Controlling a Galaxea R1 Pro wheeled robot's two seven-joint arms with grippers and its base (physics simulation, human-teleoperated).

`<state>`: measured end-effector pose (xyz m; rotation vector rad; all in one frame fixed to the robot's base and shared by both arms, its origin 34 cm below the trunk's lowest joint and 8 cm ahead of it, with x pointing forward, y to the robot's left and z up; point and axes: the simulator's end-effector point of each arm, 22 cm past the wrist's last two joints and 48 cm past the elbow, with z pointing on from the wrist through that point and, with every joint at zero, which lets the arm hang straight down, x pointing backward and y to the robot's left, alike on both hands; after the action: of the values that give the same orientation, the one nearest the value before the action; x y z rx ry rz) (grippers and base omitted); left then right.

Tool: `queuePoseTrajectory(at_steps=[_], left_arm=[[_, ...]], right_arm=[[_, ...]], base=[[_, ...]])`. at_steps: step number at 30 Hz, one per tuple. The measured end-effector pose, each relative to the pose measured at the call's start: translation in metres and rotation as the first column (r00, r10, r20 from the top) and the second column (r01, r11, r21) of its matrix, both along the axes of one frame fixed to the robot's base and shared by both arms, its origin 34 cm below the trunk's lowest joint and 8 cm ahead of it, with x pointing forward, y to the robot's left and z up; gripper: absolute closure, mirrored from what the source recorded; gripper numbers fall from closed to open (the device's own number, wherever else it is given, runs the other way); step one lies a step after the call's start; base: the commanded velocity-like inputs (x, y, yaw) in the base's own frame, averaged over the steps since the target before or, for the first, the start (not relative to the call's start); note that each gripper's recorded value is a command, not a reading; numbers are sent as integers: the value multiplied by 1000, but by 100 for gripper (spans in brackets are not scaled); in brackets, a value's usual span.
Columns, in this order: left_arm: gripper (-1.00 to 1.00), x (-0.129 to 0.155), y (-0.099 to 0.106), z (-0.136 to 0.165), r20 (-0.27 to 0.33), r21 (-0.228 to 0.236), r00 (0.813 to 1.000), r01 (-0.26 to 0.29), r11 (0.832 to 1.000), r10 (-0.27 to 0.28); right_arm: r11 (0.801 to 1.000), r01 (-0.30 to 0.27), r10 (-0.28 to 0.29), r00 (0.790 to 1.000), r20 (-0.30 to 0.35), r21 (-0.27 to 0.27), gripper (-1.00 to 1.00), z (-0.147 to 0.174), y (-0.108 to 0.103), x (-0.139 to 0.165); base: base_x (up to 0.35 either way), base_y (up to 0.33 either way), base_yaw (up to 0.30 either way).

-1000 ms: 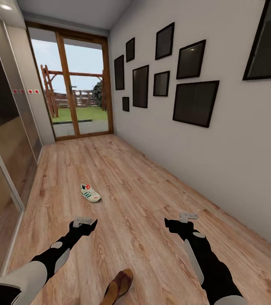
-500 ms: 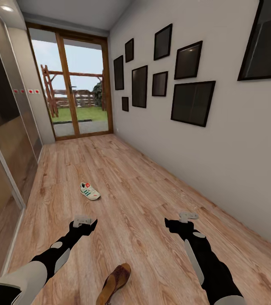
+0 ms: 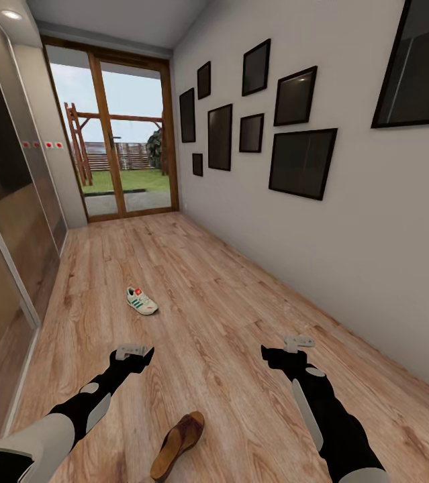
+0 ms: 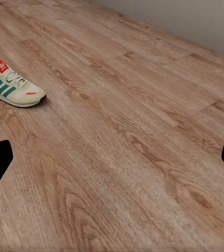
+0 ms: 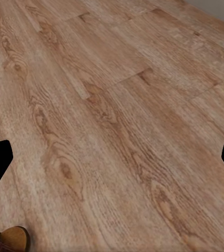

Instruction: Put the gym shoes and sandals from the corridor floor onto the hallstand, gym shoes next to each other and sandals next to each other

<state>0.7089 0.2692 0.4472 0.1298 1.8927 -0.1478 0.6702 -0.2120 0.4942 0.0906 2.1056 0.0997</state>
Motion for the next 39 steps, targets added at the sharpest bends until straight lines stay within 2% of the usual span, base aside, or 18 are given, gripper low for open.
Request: queuePoseTrajectory(at_steps=[13, 15, 19, 20, 24, 25, 29, 33, 39], left_arm=[[-100, -3, 1, -5, -12, 2, 1000, -3, 1000, 3], [-100, -4, 2, -6, -16, 3, 1000, -4, 1000, 4], [-100, -4, 4, -8, -19, 8, 1000, -8, 1000, 8], [-100, -4, 9, -8, -20, 17, 1000, -18, 1000, 18], [-100, -4, 15, -9, -20, 34, 999, -41, 999, 41], [-100, -4, 18, -10, -20, 53, 998, -57, 997, 59], [-100, -4, 23, -12, -18, 106, 997, -73, 992, 76], [-100, -4, 22, -13, -17, 149, 998, -59, 987, 62], [-100, -5, 20, -14, -17, 177, 999, -43, 983, 47]], right_arm=[[1000, 4, -4, 1000, -1, 0, -100, 0, -2, 0], [1000, 16, -16, 1000, -3, 3, -100, -1, -8, 0], [995, 93, -91, 995, -48, 30, -100, -10, -38, -6], [986, 155, -149, 984, -102, 56, -100, -22, -62, -14], [973, 213, -199, 968, -151, 86, -100, -32, -82, -23], [970, 227, -210, 964, -163, 92, -100, -34, -86, -26], [967, 236, -218, 961, -171, 97, -100, -36, -89, -27], [966, 239, -220, 960, -173, 98, -100, -36, -90, -28], [966, 240, -221, 960, -174, 97, -100, -36, -91, -28]], base=[[0, 0, 0], [0, 0, 0], [0, 0, 0], [0, 0, 0], [0, 0, 0], [0, 0, 0], [0, 0, 0], [0, 0, 0], [0, 0, 0]])
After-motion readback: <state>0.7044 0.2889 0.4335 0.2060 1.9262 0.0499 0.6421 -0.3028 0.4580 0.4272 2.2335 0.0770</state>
